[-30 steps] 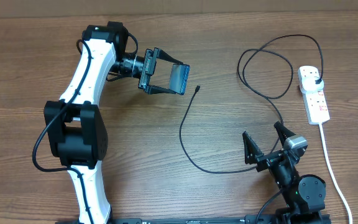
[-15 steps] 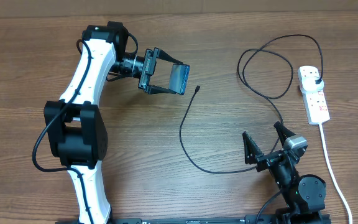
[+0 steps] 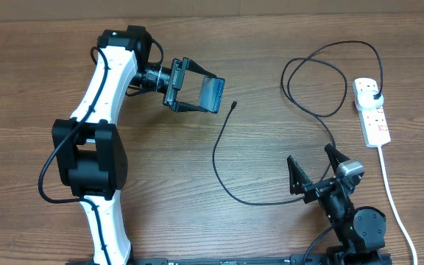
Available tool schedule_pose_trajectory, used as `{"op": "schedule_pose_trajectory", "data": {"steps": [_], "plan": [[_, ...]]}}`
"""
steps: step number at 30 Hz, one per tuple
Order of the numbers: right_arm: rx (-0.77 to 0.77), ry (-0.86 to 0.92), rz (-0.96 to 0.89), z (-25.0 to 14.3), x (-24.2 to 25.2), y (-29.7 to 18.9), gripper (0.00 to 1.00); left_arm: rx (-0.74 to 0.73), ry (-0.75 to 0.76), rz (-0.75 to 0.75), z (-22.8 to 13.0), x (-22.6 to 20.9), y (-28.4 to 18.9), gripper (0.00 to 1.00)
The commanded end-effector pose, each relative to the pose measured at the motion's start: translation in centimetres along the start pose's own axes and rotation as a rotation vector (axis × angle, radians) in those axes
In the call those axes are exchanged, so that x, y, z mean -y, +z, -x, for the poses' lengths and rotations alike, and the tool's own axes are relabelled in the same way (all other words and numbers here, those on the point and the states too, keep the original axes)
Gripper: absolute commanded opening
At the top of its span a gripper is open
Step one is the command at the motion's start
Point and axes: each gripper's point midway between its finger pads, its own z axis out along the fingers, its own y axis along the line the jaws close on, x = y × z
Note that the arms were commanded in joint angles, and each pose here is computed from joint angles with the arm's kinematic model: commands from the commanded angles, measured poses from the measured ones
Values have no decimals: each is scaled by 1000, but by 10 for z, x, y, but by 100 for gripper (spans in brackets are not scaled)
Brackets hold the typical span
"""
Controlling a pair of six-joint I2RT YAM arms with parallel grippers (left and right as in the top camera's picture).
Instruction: Plug charger to phone and switch on socket
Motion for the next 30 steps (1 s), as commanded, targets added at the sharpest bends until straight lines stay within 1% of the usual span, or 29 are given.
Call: {"op": "schedule_pose_trajectory", "data": {"steps": [1, 6, 12, 22, 30], "plan": [[-2, 2, 32, -2, -5, 0, 100, -22, 11, -25, -9, 9, -2, 61], [-12, 66, 39, -2, -6, -1, 100, -24, 11, -27, -9, 10, -3, 61], [-80, 83, 23, 2, -8, -8, 100, -24, 11, -27, -9, 10, -3, 61], [-53, 62, 17, 44, -18, -25, 100, -24, 15, -27, -9, 10, -3, 61], [-31, 59, -54, 77, -14, -44, 100, -24, 20, -27, -9, 10, -3, 61]]}}
